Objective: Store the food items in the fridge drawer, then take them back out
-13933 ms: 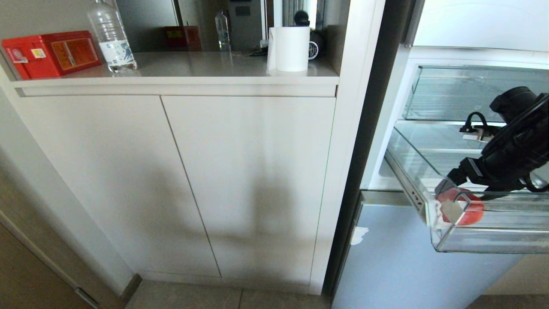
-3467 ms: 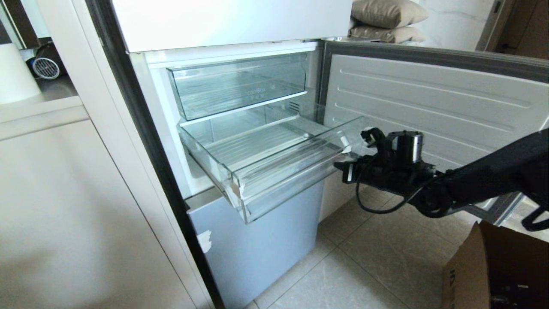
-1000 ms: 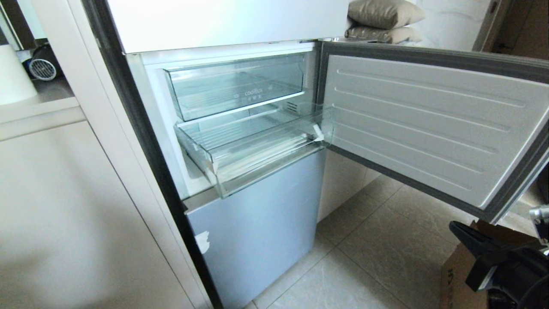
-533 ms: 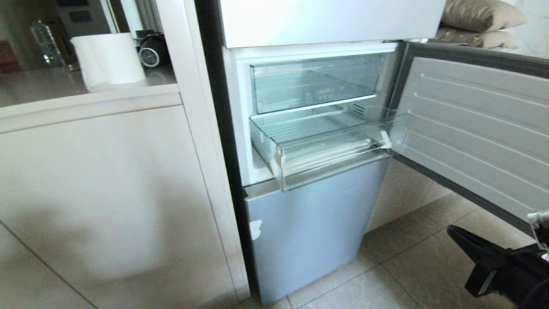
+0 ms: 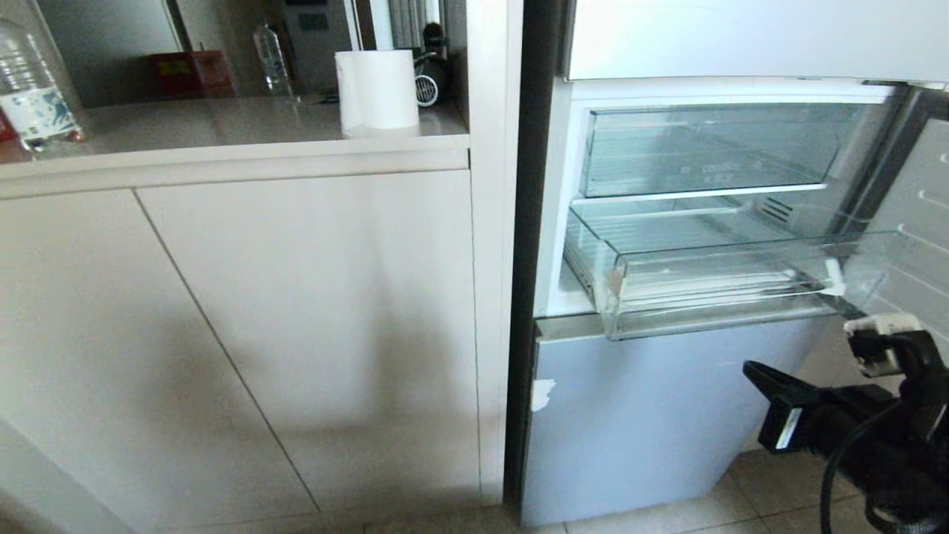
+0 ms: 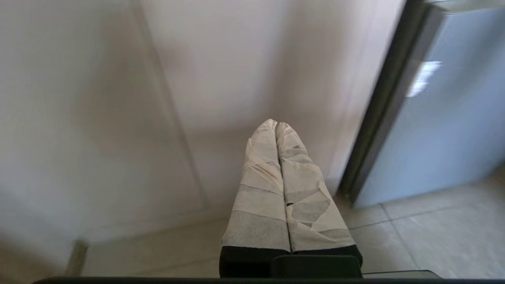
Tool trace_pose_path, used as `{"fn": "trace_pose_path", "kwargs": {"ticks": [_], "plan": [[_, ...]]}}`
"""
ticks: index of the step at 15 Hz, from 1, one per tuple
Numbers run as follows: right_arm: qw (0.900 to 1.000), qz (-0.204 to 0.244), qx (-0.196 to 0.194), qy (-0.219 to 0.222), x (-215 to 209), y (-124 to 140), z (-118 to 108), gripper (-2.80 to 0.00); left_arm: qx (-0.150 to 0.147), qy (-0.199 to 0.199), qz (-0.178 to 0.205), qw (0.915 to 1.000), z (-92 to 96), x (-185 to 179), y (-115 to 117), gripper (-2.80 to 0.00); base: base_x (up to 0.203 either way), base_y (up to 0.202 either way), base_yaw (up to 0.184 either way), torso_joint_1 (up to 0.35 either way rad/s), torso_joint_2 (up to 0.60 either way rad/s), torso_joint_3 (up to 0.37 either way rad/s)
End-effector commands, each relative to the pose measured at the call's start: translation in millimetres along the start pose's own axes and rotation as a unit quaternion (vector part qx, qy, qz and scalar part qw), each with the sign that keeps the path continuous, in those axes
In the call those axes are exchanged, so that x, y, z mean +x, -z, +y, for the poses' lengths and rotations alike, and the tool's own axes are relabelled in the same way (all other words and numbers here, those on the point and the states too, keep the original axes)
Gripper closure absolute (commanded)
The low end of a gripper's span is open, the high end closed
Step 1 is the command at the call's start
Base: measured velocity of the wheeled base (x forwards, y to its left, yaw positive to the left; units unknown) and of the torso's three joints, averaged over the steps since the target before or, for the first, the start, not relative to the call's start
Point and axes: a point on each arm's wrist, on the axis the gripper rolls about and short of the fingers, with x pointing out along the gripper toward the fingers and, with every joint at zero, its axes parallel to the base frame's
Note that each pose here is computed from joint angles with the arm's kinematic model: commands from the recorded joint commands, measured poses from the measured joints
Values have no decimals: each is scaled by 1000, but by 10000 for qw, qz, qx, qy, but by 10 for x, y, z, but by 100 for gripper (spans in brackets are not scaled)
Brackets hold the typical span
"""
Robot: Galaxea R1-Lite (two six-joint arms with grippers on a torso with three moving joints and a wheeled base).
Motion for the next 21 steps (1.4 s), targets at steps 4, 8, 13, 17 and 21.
{"fn": "trace_pose_path", "kwargs": {"ticks": [4, 8, 13, 17, 21], "plan": [[9984, 533, 34, 198, 798, 194, 63, 0, 1, 3, 2, 10000, 0, 0, 0, 0, 0, -1, 15, 1, 0, 0], [9989, 143, 145, 419, 1514, 112, 33, 0, 1, -2, 9, 10000, 0, 1, 4, 0, 0, 0, 0, 0, 0, 0], [9982, -375, 213, 414, 2288, 35, 128, 0, 0, -8, 2, 10000, 0, 0, 0, 0, 0, 0, 0, 0, 0, 0], [9939, -959, 451, 321, 2700, -89, 270, 0, 0, -4, 2, 10000, 0, 0, 0, 0, 0, 0, 0, 0, 0, 0], [9940, -836, 660, 233, 1946, -364, 296, 0, 1, 2, 2, 10000, 0, 0, 0, 0, 0, 0, 0, 0, 0, 0]]}}
